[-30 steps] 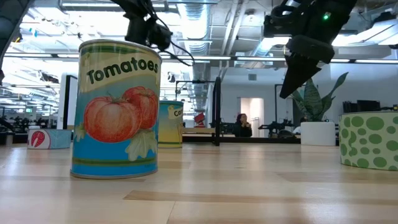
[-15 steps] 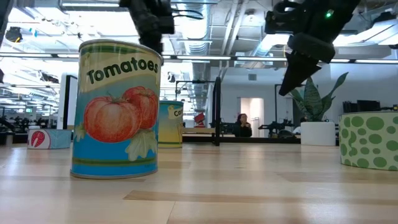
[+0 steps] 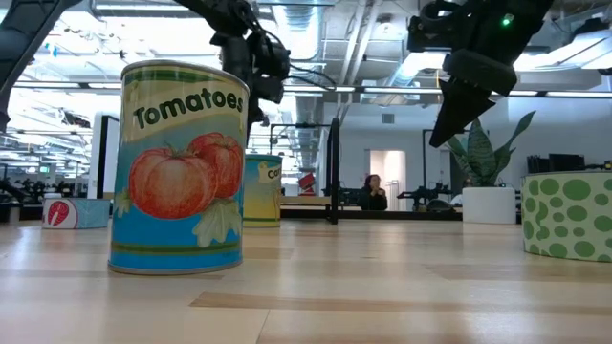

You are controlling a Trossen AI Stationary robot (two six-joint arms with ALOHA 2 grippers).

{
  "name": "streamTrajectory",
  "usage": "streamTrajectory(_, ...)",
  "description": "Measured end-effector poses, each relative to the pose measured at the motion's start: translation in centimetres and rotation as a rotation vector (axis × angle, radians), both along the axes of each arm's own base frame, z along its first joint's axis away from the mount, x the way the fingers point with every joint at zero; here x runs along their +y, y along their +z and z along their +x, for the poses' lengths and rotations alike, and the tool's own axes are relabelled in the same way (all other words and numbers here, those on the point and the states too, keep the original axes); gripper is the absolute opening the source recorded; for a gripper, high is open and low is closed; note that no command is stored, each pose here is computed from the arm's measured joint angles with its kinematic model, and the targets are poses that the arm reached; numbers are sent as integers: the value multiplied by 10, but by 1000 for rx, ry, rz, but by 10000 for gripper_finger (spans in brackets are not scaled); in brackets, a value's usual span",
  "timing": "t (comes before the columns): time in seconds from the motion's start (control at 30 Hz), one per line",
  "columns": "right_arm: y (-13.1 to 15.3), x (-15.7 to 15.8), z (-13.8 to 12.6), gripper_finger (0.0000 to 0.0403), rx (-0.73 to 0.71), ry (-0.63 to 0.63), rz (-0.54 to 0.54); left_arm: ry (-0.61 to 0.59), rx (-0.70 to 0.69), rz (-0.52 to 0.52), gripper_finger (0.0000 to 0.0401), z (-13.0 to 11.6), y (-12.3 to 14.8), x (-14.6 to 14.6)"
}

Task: Pick and place cans onto a shelf
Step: Put the peach can on the shelf

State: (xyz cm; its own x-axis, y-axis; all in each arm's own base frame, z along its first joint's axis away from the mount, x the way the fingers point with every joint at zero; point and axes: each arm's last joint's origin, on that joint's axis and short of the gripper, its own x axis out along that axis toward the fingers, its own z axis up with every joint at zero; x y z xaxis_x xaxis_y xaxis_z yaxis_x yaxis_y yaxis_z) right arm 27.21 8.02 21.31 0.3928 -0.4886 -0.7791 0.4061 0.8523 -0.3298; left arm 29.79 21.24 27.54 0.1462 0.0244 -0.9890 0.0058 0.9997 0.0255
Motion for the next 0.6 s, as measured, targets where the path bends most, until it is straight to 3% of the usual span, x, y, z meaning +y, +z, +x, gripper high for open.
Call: streamTrajectory(0.6,0,0,0,49,-1,0,2,106,121,-28,68,-28,-1,18)
